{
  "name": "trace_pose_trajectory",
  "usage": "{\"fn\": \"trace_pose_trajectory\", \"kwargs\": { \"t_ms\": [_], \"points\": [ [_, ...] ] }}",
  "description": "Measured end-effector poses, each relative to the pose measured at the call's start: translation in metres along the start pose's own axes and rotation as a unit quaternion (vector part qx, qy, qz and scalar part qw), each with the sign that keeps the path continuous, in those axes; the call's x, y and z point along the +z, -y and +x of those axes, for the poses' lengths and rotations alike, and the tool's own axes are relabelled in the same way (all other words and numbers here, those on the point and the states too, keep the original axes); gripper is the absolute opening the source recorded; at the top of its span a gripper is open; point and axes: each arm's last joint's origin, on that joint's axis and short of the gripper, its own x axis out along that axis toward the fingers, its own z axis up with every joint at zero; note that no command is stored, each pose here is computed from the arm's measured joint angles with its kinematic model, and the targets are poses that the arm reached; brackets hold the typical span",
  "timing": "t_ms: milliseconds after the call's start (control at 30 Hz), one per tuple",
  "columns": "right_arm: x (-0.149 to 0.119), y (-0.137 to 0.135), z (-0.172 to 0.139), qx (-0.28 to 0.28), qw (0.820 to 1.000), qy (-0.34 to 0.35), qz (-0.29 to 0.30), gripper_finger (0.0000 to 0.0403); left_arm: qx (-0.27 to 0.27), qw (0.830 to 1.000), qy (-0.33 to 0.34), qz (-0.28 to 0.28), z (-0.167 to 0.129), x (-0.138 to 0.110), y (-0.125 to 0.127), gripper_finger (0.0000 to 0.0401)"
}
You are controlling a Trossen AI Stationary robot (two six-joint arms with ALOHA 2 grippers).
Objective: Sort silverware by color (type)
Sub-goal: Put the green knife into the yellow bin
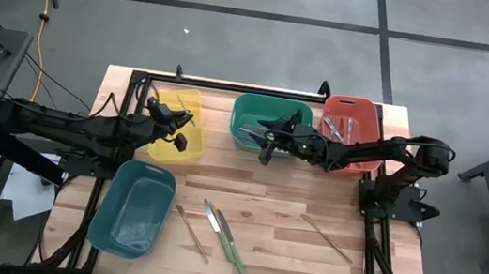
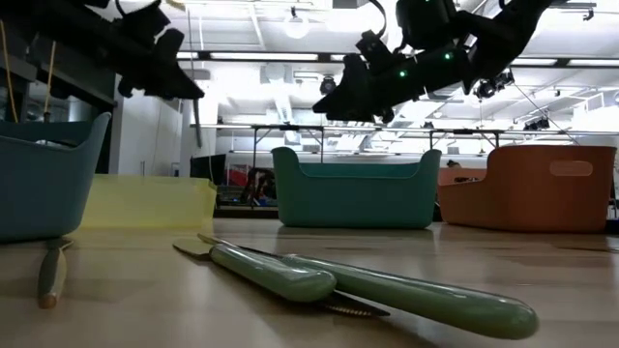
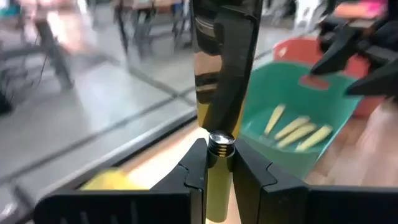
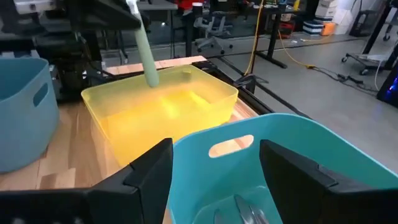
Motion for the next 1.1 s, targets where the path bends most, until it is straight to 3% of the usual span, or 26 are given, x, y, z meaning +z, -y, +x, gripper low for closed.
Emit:
{"fn": "trace_pose_trajectory", "kwargs": {
  "t_ms": [267, 467, 733, 933, 1100],
  "points": [
    [-0.001, 0.0, 0.0, 0.0, 1.0, -0.003, 0.004, 0.0222, 0.077, 0.985, -0.154, -0.033, 0.0, 0.041, -0.02, 0.003],
    [0.001, 0.0, -0.001, 0.008, 0.998, -0.002, 0.057, 0.0222, 0.047, 0.952, -0.295, -0.066, 0.017, 0.054, -0.031, 0.003],
    [0.011, 0.0, -0.008, 0.011, 0.996, 0.009, 0.083, 0.0222, 0.037, 0.89, -0.443, -0.1, 0.06, 0.03, -0.047, 0.003],
    [0.013, 0.001, -0.012, 0.011, 0.997, 0.001, 0.08, 0.0222, 0.049, 0.842, -0.529, -0.092, 0.08, 0.007, -0.057, 0.003],
    [0.012, 0.002, -0.011, 0.009, 0.997, -0.002, 0.077, 0.0222, 0.06, 0.813, -0.574, -0.078, 0.093, -0.01, -0.061, 0.003]
  ]
}}
